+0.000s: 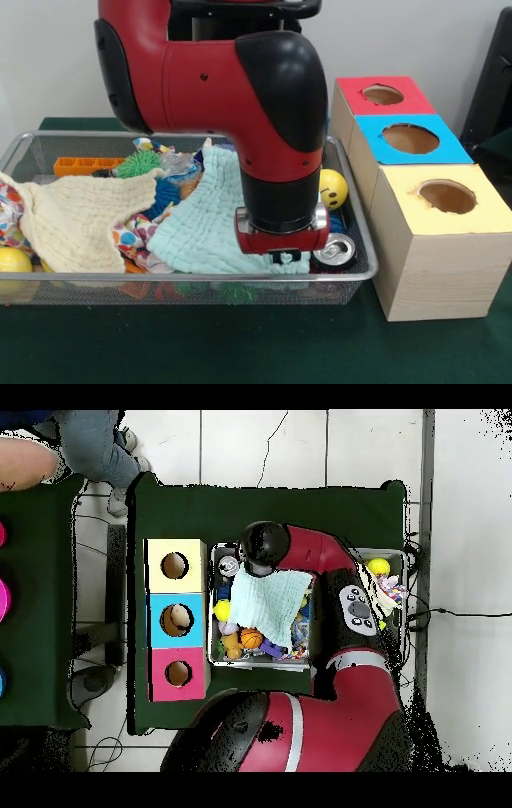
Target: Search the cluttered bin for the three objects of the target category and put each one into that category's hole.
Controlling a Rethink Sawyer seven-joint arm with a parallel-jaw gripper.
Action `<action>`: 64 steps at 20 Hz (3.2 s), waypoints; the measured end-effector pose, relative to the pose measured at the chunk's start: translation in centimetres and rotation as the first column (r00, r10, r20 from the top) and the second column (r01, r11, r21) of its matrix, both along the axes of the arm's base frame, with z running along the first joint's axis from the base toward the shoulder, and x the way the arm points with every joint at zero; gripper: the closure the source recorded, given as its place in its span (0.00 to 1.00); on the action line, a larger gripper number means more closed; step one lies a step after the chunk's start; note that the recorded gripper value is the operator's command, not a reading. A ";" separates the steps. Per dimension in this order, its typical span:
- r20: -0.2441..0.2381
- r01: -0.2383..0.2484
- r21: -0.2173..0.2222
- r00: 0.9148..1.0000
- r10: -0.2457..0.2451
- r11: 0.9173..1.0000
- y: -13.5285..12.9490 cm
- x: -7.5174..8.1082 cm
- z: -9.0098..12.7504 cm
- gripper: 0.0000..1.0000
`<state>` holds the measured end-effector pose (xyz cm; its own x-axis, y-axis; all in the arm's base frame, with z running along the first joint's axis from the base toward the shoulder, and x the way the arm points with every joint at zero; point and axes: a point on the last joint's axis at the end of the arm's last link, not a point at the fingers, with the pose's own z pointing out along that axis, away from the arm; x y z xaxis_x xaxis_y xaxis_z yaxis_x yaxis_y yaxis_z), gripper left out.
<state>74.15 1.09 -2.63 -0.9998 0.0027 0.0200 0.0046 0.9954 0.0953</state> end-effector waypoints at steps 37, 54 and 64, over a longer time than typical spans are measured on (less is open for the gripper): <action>0.077 0.043 -0.062 0.996 -0.038 0.997 -3.1 -0.3 28.0 1.00; 0.007 0.076 -0.110 0.997 -0.075 0.991 -8.2 -5.8 25.1 1.00; -0.014 0.069 -0.108 0.997 -0.070 0.992 -7.8 -7.2 24.7 1.00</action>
<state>66.92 -6.75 22.07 -0.9966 0.0752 0.0341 0.0749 0.9971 -0.0126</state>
